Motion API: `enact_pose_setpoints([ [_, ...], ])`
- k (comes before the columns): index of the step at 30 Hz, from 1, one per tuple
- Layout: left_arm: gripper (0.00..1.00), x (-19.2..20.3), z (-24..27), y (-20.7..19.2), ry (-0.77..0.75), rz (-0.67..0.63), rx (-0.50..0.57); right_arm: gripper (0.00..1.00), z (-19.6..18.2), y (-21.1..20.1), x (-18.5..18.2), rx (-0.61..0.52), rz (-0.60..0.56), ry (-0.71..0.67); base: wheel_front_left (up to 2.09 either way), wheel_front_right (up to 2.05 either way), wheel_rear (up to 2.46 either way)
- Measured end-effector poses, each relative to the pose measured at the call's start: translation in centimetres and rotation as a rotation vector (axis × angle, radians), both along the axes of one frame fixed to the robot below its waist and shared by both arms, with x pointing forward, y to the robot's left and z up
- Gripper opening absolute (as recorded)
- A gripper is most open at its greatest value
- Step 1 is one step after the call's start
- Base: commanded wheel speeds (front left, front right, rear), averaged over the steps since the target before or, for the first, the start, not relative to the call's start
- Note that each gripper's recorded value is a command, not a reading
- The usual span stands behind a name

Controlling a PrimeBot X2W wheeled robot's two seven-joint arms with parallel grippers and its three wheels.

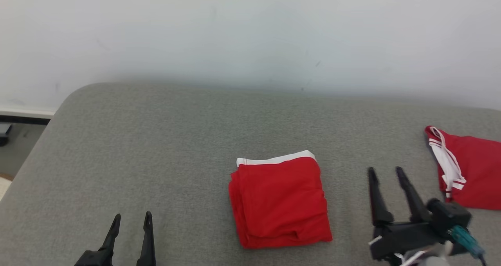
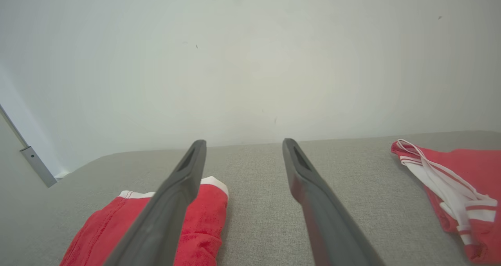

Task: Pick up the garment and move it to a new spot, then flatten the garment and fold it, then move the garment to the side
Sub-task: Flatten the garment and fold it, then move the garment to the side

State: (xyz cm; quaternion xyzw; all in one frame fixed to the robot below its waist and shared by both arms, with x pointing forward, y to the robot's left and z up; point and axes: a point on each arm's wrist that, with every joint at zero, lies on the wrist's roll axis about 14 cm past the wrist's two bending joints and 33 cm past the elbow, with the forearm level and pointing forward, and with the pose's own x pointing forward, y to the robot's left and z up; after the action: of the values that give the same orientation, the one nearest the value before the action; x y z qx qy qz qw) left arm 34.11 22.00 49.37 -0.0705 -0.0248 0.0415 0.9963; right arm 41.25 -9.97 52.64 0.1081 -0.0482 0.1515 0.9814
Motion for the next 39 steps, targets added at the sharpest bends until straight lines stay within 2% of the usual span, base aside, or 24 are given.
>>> enact_pose_setpoints([
  [5,1.00,0.4,0.1,-0.8,-0.002,-0.027,0.011,1.00,0.6,-5.9,-1.7,-0.026,-0.167,-0.037,0.00,0.00,0.00],
  [12,1.00,0.8,0.0,-1.9,0.001,-0.060,0.020,1.00,-0.2,-8.7,-4.6,-0.055,-0.263,-0.027,0.00,0.00,0.00],
  [17,1.00,1.2,0.3,-2.5,-0.009,-0.082,0.031,1.00,-1.6,-8.8,-6.4,-0.053,-0.270,0.015,0.00,0.00,0.00],
  [23,1.00,1.2,0.6,-3.0,-0.015,-0.097,0.057,1.00,-3.1,-7.3,-7.6,-0.036,-0.227,0.060,0.00,0.00,0.00],
  [39,1.00,0.4,0.3,-3.3,-0.003,-0.121,0.142,1.00,-3.8,-6.7,-7.6,-0.026,-0.210,0.085,0.00,0.00,0.00],
])
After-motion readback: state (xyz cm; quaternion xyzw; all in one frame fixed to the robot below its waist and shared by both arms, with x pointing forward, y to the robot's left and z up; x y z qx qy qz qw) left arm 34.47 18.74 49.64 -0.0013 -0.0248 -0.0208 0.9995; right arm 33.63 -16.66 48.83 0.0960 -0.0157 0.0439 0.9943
